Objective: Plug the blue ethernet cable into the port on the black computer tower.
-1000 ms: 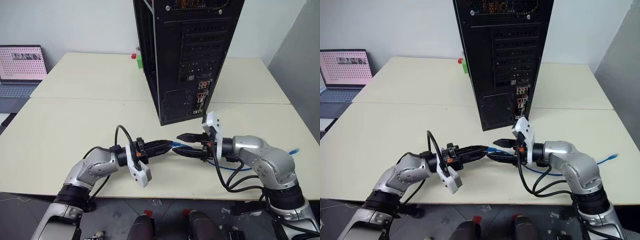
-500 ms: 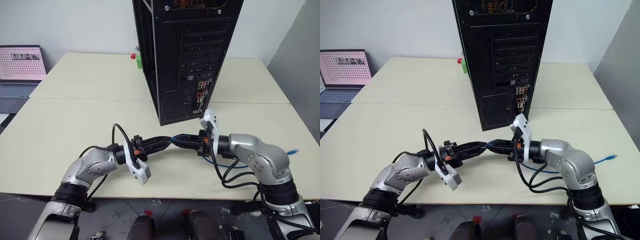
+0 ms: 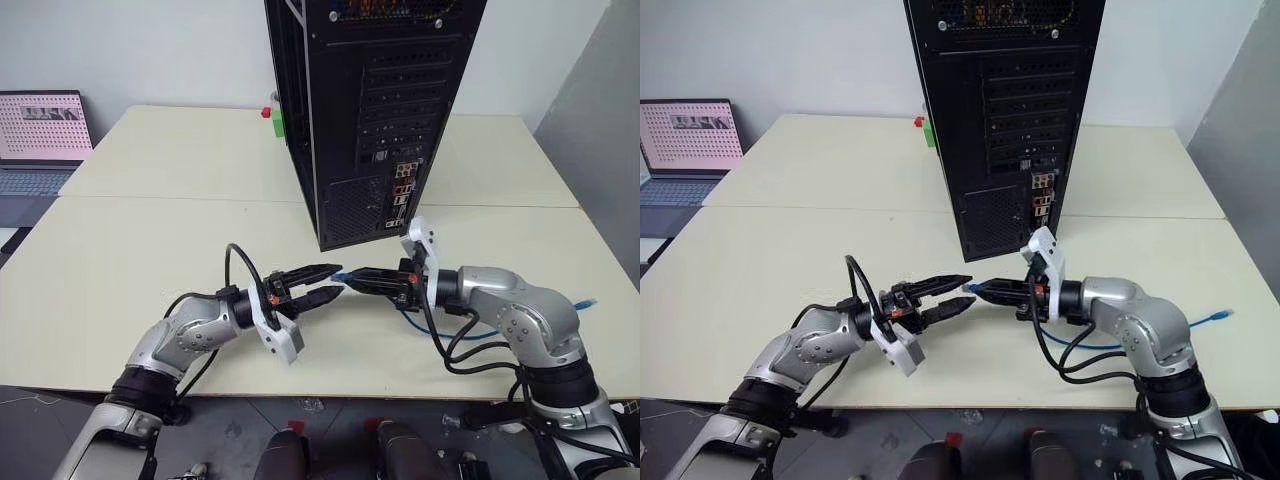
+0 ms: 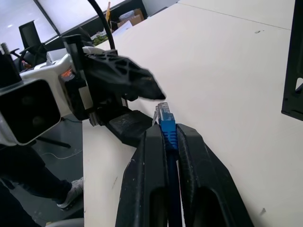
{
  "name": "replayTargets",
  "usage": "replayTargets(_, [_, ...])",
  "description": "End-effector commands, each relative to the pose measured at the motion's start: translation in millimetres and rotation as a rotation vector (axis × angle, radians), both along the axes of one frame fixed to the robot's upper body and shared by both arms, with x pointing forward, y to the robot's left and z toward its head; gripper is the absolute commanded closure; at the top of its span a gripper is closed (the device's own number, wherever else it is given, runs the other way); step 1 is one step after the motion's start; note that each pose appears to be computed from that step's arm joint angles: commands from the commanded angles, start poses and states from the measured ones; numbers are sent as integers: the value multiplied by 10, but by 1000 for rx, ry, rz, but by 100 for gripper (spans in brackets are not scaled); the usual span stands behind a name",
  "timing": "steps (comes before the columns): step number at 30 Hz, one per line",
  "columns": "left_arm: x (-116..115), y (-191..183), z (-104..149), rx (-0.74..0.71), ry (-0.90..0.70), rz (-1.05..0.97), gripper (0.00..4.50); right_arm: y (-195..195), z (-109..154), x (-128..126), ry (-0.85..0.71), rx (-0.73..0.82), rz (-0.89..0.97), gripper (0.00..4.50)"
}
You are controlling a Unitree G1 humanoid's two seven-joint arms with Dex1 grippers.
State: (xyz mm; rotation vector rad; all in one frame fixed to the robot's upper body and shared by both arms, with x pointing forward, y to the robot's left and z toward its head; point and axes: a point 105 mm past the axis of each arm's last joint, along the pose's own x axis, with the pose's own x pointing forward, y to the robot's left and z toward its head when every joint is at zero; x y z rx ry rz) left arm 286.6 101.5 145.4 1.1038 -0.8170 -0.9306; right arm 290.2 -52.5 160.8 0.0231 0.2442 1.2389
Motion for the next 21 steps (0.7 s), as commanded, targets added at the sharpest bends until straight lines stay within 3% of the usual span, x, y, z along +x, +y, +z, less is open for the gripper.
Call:
replayTargets(1, [101, 120, 141, -170, 148, 109, 165, -169, 120, 59, -149, -53, -93, 448])
replayTargets(4, [126, 152, 182, -250, 245, 177, 101, -270, 180, 115, -215, -55, -208, 448])
replayTargets(9, [216, -9, 113, -399, 557, 271, 8, -357, 271, 287, -364, -51, -539, 448])
replayTargets(15, [317, -246, 246, -570, 705, 313, 4, -475, 389, 434, -464, 0, -818, 448])
replayTargets(21, [420, -454, 403, -648, 697, 338, 4, -481, 437, 541, -475, 43, -943, 448])
